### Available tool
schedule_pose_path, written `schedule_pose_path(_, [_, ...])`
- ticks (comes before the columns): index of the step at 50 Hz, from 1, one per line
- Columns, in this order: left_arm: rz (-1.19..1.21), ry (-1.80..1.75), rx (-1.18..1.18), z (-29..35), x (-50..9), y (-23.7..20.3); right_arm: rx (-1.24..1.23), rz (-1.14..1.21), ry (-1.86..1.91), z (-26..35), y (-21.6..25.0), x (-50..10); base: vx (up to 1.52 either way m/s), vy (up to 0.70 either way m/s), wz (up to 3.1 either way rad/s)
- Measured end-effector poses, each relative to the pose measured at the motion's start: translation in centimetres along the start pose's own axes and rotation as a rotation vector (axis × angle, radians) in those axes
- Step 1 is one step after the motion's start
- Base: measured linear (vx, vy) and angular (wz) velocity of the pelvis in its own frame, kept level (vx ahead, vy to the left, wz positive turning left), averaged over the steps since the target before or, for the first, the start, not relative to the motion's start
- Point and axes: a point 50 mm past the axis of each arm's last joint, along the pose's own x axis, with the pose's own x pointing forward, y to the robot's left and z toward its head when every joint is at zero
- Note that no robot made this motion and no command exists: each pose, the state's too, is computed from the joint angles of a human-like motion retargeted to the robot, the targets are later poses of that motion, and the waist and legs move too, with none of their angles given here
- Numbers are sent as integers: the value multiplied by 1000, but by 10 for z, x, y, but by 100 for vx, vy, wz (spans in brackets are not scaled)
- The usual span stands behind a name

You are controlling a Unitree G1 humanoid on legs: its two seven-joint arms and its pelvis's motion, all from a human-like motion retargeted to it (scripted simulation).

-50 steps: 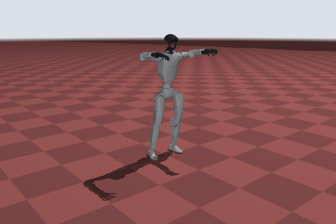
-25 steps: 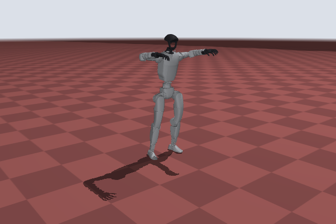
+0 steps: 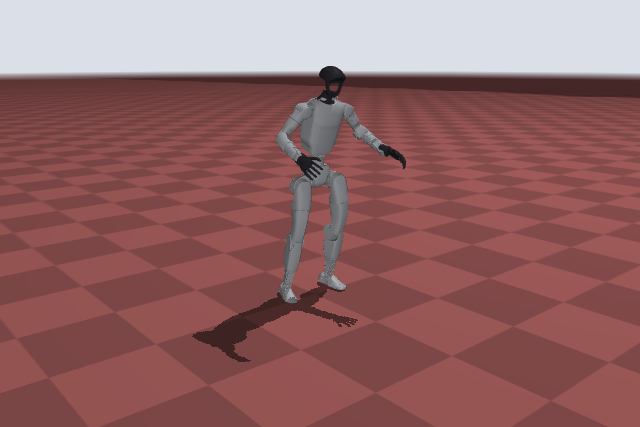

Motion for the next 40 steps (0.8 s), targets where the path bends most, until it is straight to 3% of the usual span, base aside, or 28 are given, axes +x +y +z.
schedule_pose_path(5, [-242, 536, 86, -85, -30, -119, 214, 117, 481, -81, 98, -56, 0, 0, 0])
schedule_pose_path(9, [-414, 871, 82, -121, -88, -160, 69, 295, 650, -112, 126, -96, 0, 0, 0])
schedule_pose_path(12, [-423, 939, -29, -127, -115, -172, -24, 376, 696, -122, 133, -113, 2, 2, -24])
schedule_pose_path(18, [-469, 876, -165, -120, -141, -193, 82, 384, 800, -133, 140, -143, 0, 0, -3])
schedule_pose_path(32, [-421, 788, -119, -97, -97, -192, 63, 294, 695, -115, 135, -107, 1, 0, 7])
schedule_pose_path(40, [-548, 981, -62, -137, -202, -199, -69, 407, 911, -156, 121, -199, 31, -1, 7])
